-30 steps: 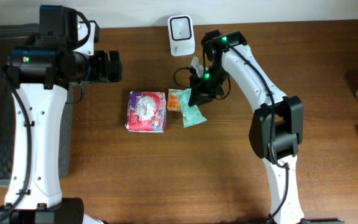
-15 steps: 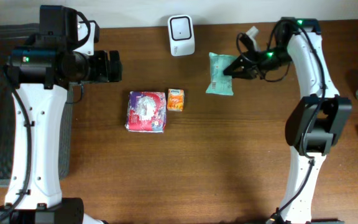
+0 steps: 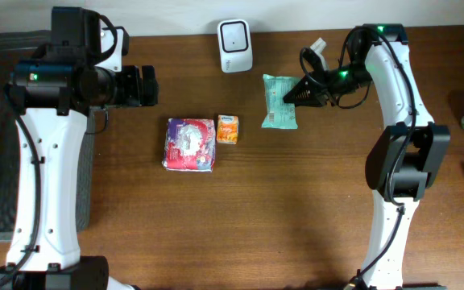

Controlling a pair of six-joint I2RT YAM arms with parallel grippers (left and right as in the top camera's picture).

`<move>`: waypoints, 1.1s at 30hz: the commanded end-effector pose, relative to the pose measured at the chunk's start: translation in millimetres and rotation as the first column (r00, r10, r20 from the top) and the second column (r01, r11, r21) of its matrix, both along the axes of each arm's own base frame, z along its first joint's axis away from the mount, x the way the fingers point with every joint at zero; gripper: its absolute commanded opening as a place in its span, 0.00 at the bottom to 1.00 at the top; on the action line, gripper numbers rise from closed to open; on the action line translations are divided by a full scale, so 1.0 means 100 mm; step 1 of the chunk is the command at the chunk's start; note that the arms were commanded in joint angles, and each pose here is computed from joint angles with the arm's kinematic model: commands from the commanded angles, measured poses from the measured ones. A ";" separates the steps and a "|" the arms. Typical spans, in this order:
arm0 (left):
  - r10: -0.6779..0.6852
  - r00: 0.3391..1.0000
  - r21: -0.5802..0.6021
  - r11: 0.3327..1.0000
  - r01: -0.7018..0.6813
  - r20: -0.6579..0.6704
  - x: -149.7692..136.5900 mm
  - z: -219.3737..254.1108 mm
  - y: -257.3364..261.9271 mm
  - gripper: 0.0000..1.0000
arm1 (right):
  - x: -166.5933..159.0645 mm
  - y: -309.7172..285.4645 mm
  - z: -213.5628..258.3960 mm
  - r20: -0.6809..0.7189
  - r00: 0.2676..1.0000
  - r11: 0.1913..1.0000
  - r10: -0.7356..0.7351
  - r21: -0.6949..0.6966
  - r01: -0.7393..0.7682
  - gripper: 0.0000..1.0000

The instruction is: Scan the item barcode

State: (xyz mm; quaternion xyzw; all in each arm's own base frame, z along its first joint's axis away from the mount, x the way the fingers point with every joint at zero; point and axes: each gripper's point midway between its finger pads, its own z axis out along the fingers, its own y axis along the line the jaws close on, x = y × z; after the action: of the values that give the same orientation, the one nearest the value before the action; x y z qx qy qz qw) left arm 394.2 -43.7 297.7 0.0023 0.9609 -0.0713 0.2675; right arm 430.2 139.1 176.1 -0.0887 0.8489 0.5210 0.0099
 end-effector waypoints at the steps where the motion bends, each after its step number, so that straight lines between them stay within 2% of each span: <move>1: -0.010 1.000 -0.005 1.000 0.011 0.019 -0.03 0.07 -0.01 0.99 | -0.02 0.07 0.18 0.060 0.998 1.000 0.019 -0.006 -0.018 0.04; 2: -0.010 1.000 -0.005 1.000 0.011 0.019 -0.03 0.07 -0.01 0.99 | -0.03 0.04 0.08 0.025 1.000 0.997 0.012 -0.076 -0.010 0.04; 3: -0.010 1.000 -0.005 1.000 0.010 0.019 -0.03 0.07 0.00 0.99 | -0.02 -0.05 -0.11 -0.041 0.999 0.975 -0.030 -0.219 0.020 0.04; 5: -0.010 1.000 -0.005 1.000 0.011 0.019 -0.03 0.07 -0.01 0.99 | -0.01 -0.32 -0.46 -0.110 0.982 0.853 -0.151 -0.516 0.074 0.04; 6: -0.010 1.000 -0.005 1.000 0.011 0.019 -0.03 0.07 -0.01 0.99 | -0.02 -0.50 -0.60 -0.108 0.969 0.740 -0.224 -0.665 0.097 0.04; 7: -0.010 1.000 -0.005 1.000 0.011 0.019 -0.03 0.07 -0.01 0.99 | -0.03 -0.73 -0.71 -0.069 0.944 0.560 -0.324 -0.818 0.132 0.04; 8: -0.010 1.000 -0.005 1.000 0.010 0.019 -0.03 0.07 0.00 0.99 | -0.03 -0.86 -0.73 -0.013 0.930 0.426 -0.368 -0.891 0.156 0.04; 9: -0.010 1.000 -0.005 1.000 0.011 0.019 -0.03 0.07 -0.01 0.99 | -0.02 -0.92 -0.73 0.031 0.924 0.337 -0.381 -0.926 0.170 0.04; 12: -0.010 1.000 -0.005 1.000 0.010 0.019 -0.03 0.07 0.00 0.99 | -0.02 -1.02 -0.66 0.161 0.914 0.106 -0.372 -0.971 0.214 0.04; 13: -0.010 1.000 -0.005 1.000 0.011 0.019 -0.03 0.07 -0.01 0.99 | -0.02 -1.05 -0.59 0.223 0.911 0.000 -0.346 -0.971 0.238 0.04; 14: -0.010 1.000 -0.005 1.000 0.011 0.019 -0.03 0.07 -0.01 0.99 | -0.02 -1.00 -0.56 0.248 0.918 -0.040 -0.308 -0.968 0.248 0.04; 17: -0.010 1.000 -0.005 1.000 0.011 0.019 -0.03 0.07 -0.01 0.99 | -0.03 -0.88 -0.57 0.251 0.928 -0.039 -0.275 -0.967 0.250 0.05; 19: -0.010 1.000 -0.005 1.000 0.011 0.019 -0.03 0.07 -0.01 0.99 | -0.02 -0.94 -0.58 0.243 0.923 -0.028 -0.300 -0.969 0.246 0.23; 22: -0.010 1.000 -0.005 1.000 0.011 0.019 -0.03 0.07 -0.01 0.99 | -0.05 -0.90 -0.66 0.143 0.955 0.098 -0.258 -0.980 0.173 0.32; 24: -0.010 1.000 -0.005 1.000 0.011 0.019 -0.03 0.07 -0.01 0.99 | -0.05 -0.88 -0.71 0.110 0.970 0.123 -0.215 -0.983 0.138 0.55; 25: -0.010 1.000 -0.005 1.000 0.011 0.019 -0.03 0.07 -0.01 0.99 | -0.05 -0.90 -0.73 0.102 0.974 0.118 -0.202 -0.985 0.128 0.69; 26: -0.010 1.000 -0.005 1.000 0.011 0.019 -0.03 0.07 -0.01 0.99 | -0.04 -0.91 -0.76 0.098 0.974 0.118 -0.205 -0.985 0.124 0.87; 27: -0.010 1.000 -0.005 1.000 0.011 0.019 -0.03 0.07 -0.01 0.99 | -0.02 -0.93 -0.78 0.096 0.969 0.146 -0.228 -0.980 0.132 0.90; 28: -0.010 1.000 -0.005 1.000 0.011 0.019 -0.03 0.07 -0.01 0.99 | 0.00 -0.95 -0.80 0.084 0.967 0.188 -0.242 -0.973 0.132 0.92; 29: -0.010 1.000 -0.005 1.000 0.011 0.019 -0.03 0.07 -0.01 0.99 | 0.03 -0.95 -0.84 0.050 0.969 0.282 -0.242 -0.952 0.120 0.91; 31: -0.010 1.000 -0.005 1.000 0.011 0.019 -0.03 0.07 -0.01 0.99 | 0.05 -0.93 -0.85 -0.042 0.977 0.556 -0.211 -0.827 0.085 0.92; 33: -0.010 1.000 -0.005 1.000 0.011 0.019 -0.03 0.07 -0.01 0.99 | 0.04 -0.98 -0.80 -0.078 0.980 0.715 -0.183 -0.695 0.078 0.91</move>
State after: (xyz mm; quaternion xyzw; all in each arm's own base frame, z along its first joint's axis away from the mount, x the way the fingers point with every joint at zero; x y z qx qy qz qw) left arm 394.2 -43.6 297.7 0.0025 0.9609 -0.0710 0.2675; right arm 431.3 38.6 82.6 0.0441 0.9975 0.0020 -0.0546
